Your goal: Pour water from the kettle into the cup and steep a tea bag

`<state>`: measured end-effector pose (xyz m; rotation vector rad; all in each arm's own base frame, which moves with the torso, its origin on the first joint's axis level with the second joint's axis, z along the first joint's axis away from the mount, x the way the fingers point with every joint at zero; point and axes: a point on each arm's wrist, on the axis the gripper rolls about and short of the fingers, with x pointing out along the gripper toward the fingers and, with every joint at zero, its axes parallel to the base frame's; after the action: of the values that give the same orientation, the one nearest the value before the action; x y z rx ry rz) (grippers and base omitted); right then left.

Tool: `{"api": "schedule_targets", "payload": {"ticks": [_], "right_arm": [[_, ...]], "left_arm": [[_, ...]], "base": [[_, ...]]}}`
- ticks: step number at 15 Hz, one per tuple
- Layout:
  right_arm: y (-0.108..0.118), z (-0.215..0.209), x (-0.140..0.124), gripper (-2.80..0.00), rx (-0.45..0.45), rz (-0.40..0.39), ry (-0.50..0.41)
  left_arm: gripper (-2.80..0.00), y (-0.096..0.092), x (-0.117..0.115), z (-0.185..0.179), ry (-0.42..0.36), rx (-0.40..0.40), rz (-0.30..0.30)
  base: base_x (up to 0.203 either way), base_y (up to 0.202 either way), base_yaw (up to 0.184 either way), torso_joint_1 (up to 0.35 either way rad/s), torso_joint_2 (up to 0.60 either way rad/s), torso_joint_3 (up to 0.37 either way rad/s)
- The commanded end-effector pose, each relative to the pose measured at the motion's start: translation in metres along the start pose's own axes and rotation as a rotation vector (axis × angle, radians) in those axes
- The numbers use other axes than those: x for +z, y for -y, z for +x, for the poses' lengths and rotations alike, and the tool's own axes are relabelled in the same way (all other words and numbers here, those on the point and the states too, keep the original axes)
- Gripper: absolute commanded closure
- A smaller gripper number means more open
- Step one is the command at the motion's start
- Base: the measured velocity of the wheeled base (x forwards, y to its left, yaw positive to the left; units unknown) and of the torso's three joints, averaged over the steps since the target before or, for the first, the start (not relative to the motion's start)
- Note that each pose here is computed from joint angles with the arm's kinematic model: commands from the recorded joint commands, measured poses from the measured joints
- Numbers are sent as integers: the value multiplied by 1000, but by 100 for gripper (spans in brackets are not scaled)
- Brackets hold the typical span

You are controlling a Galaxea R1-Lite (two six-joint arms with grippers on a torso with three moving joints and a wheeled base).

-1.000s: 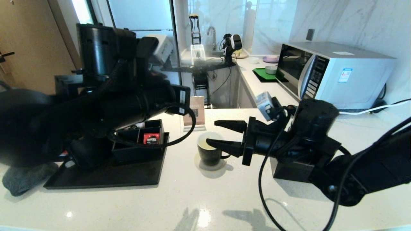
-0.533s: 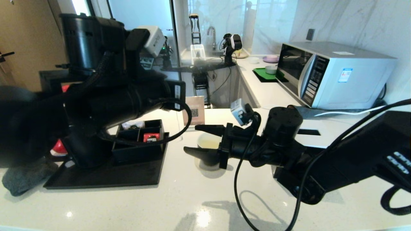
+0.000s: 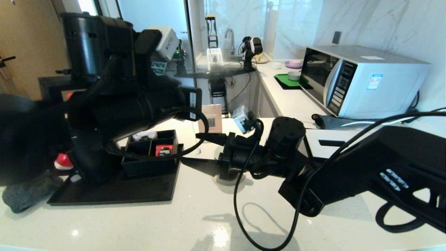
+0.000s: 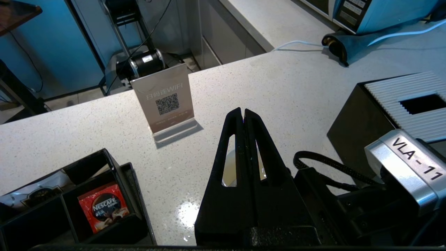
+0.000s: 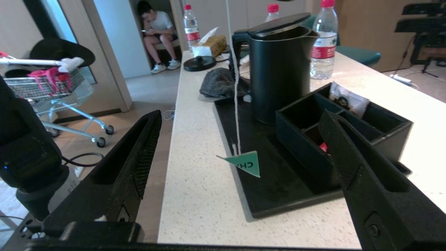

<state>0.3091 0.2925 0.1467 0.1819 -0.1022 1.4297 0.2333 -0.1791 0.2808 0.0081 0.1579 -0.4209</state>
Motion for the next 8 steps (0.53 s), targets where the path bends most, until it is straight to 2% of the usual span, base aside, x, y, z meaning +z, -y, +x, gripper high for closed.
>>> {"api": "schedule_targets", "payload": {"ticks": [1, 8], "right_arm": [[-2, 6, -2, -280, 18, 3, 6], [-4, 9, -7, -280, 28, 9, 0]], "left_arm": [[0, 0, 0, 0, 0, 0, 0], [0, 6, -1, 0, 1, -18, 4]], "base": [[0, 0, 0, 0, 0, 0], [0, 0, 0, 0, 0, 0]]}}
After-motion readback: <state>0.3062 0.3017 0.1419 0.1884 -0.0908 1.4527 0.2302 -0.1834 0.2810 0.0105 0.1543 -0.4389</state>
